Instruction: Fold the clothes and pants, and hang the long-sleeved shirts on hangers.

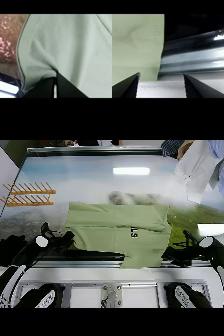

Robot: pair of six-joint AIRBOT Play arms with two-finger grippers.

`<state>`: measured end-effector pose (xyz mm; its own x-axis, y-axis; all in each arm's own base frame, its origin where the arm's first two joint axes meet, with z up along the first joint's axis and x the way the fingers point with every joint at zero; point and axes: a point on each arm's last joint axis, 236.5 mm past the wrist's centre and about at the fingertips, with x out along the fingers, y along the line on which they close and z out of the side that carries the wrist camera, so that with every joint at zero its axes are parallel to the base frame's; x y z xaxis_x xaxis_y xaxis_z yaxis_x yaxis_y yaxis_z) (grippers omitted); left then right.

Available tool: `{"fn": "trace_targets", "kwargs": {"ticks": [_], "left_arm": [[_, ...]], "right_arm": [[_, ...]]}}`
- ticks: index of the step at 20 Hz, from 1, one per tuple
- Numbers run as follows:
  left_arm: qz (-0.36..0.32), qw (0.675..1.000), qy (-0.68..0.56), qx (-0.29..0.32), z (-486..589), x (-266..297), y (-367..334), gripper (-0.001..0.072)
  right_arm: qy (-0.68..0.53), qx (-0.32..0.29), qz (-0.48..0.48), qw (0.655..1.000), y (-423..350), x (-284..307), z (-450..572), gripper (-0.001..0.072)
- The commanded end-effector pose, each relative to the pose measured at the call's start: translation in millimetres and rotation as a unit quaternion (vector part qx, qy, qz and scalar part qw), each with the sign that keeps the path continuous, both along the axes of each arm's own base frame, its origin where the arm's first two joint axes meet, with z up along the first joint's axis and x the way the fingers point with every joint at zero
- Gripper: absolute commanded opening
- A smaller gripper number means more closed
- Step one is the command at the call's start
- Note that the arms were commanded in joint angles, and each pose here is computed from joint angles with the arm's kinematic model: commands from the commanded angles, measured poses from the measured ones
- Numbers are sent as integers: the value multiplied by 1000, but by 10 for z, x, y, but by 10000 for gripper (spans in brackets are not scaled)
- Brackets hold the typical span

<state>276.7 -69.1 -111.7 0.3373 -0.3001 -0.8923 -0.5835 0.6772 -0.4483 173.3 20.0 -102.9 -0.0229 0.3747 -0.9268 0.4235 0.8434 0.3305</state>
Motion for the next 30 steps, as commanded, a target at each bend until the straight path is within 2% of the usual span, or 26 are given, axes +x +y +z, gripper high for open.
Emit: {"fn": "trace_targets", "kwargs": {"ticks": [1, 9, 10, 11, 12, 13, 16, 18, 20, 23, 27, 30], "left_arm": [[-4, 1000, -1, 1, 2, 1, -3, 10], [-4, 1000, -1, 1, 3, 2, -3, 10], [-4, 1000, -1, 1, 3, 2, -3, 9], [-5, 1000, -1, 2, 2, 2, -1, 10], [-7, 1000, -2, 3, 3, 1, 10, 10], [-8, 1000, 3, 1, 8, -25, 24, 9], [-38, 999, -8, 6, 181, -123, 131, 10], [-85, 996, 13, 34, 295, -425, 245, 9], [-140, 987, 47, 65, 396, -796, 304, 9], [-182, 979, 40, 88, 600, -1049, 271, 9], [-198, 977, 7, 80, 798, -1038, 140, 9], [-195, 977, -10, 88, 967, -722, 169, 10]], "right_arm": [[-5, 5, 10, 1000, 173, 36, -91, 588], [-19, 19, 64, 998, 659, 118, -189, 580], [-19, 19, 69, 997, 670, 112, -189, 497], [-20, 18, 70, 997, 662, 114, -187, 270], [-18, 14, 75, 997, 640, 106, -186, 108], [-17, 9, 83, 996, 618, 101, -165, 13], [-10, -25, 134, 991, 441, 37, 29, 15], [-8, -47, 163, 985, 329, -52, 239, 15], [-5, -44, 176, 983, 339, -204, 415, 15], [-16, -45, 187, 981, 341, -358, 596, 15], [-57, -58, 174, 981, 325, -177, 804, 14], [-87, -90, 174, 977, 193, 194, 1031, 14]]}}
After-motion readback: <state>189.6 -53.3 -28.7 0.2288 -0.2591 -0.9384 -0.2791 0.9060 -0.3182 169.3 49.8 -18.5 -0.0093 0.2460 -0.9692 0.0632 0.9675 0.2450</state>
